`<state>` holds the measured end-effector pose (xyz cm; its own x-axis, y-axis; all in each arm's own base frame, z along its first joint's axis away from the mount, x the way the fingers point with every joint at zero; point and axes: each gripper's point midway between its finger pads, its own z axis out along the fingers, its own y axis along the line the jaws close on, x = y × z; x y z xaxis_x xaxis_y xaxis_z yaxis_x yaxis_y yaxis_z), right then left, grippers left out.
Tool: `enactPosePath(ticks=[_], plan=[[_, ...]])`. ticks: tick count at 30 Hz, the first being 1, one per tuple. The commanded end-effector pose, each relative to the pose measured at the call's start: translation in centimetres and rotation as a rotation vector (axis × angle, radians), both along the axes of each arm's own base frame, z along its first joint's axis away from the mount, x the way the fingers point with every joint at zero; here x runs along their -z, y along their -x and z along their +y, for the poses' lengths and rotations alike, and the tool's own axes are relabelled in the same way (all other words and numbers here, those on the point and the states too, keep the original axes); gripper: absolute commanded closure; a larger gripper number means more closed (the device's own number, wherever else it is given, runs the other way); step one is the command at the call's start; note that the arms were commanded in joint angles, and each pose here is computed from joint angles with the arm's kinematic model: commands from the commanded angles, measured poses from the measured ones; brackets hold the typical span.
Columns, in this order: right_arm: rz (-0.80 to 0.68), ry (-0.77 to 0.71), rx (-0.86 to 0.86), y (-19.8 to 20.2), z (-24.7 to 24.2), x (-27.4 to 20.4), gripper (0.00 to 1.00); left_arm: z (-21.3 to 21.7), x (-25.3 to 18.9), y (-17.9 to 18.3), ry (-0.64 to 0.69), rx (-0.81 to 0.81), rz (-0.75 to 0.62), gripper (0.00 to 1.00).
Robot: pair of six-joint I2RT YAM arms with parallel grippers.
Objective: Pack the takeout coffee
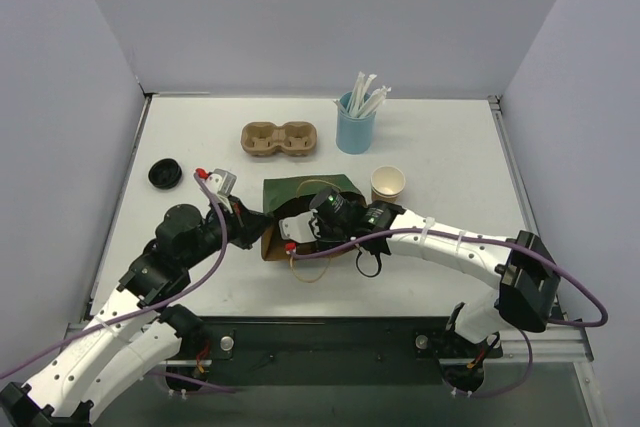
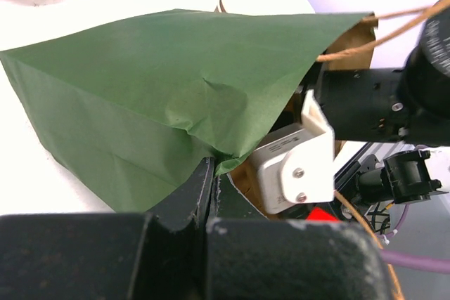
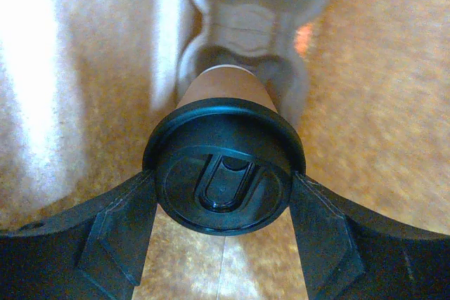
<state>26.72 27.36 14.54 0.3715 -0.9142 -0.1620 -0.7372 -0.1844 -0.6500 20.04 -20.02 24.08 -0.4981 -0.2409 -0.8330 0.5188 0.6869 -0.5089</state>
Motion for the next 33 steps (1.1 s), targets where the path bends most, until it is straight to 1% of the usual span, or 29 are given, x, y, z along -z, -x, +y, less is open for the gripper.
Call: enactPosePath(ticks=[1,10,14,33], plan=[[-0.032,-0.034,0.005,-0.3,-0.3,-0.9,0.42,-0.3,-1.7,-0.1,0.036,0.009,-0.036,1.00],[-0.074,-0.059,0.042,-1.2,0.0,-1.6,0.43,-0.6,-2.0,-0.2,0.044,0.013,-0.028,1.00],[-0.081,-0.043,0.047,-1.6,0.1,-1.3,0.43,-0.6,-2.0,-0.2,0.049,0.012,-0.024,1.00],[-0.073,-0.017,0.061,-2.5,0.3,-0.1,0.43,-0.8,-2.2,-0.6,0.044,0.009,-0.016,1.00]])
